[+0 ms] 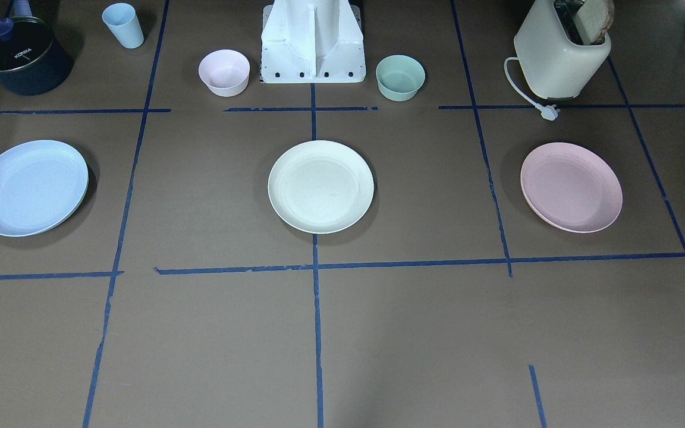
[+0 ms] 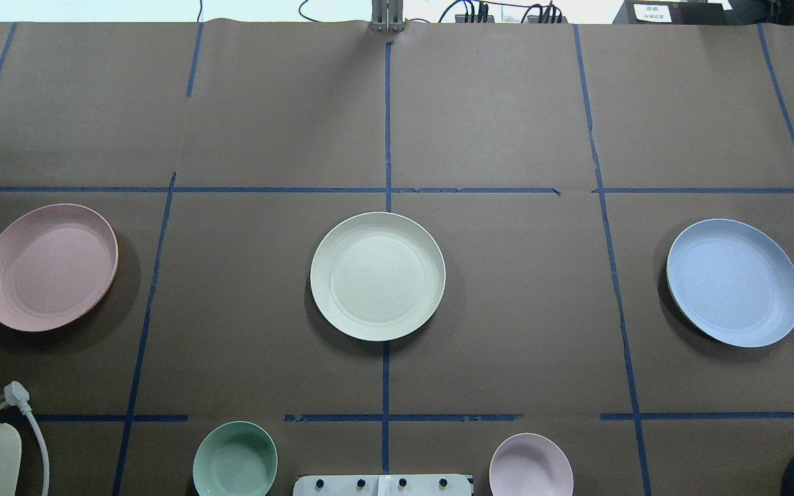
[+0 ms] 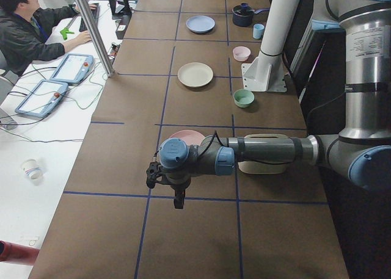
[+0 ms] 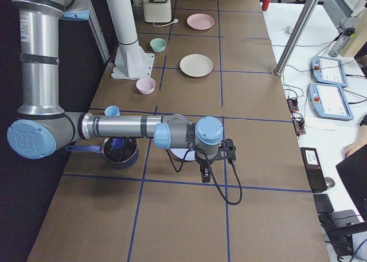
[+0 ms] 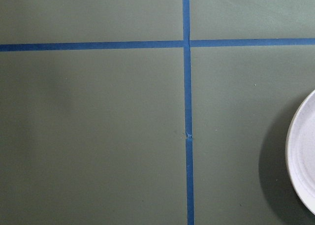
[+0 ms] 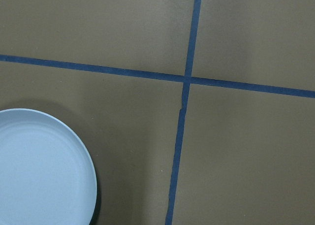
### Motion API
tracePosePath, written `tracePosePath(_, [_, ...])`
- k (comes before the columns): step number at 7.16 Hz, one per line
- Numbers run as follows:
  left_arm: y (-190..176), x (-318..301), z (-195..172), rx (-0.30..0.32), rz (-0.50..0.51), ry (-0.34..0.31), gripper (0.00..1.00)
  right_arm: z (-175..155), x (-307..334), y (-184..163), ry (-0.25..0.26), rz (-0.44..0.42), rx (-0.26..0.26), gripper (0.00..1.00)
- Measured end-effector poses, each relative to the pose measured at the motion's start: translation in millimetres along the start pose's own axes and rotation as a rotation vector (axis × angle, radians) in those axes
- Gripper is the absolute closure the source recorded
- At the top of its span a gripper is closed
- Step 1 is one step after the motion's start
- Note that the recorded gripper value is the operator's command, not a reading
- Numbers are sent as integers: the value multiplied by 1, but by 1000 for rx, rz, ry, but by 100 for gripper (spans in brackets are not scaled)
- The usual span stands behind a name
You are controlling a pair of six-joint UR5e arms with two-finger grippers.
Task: Stack three plates with pink and blue
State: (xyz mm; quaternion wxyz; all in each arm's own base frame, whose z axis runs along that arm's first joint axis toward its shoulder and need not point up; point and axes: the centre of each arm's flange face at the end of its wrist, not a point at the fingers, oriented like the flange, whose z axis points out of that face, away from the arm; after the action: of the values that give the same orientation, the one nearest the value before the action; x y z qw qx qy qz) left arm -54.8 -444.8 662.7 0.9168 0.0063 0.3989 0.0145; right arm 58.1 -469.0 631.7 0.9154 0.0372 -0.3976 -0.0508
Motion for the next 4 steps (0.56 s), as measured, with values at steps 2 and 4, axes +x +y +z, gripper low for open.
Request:
tracePosePath(2, [-2,2,-2,7,1,4,0,-3,-3,-1,1,-6,6,0])
tracePosePath(4, [-5,12,-4,20,-5,13,0,-3,-3,-2,2,-8,7,0])
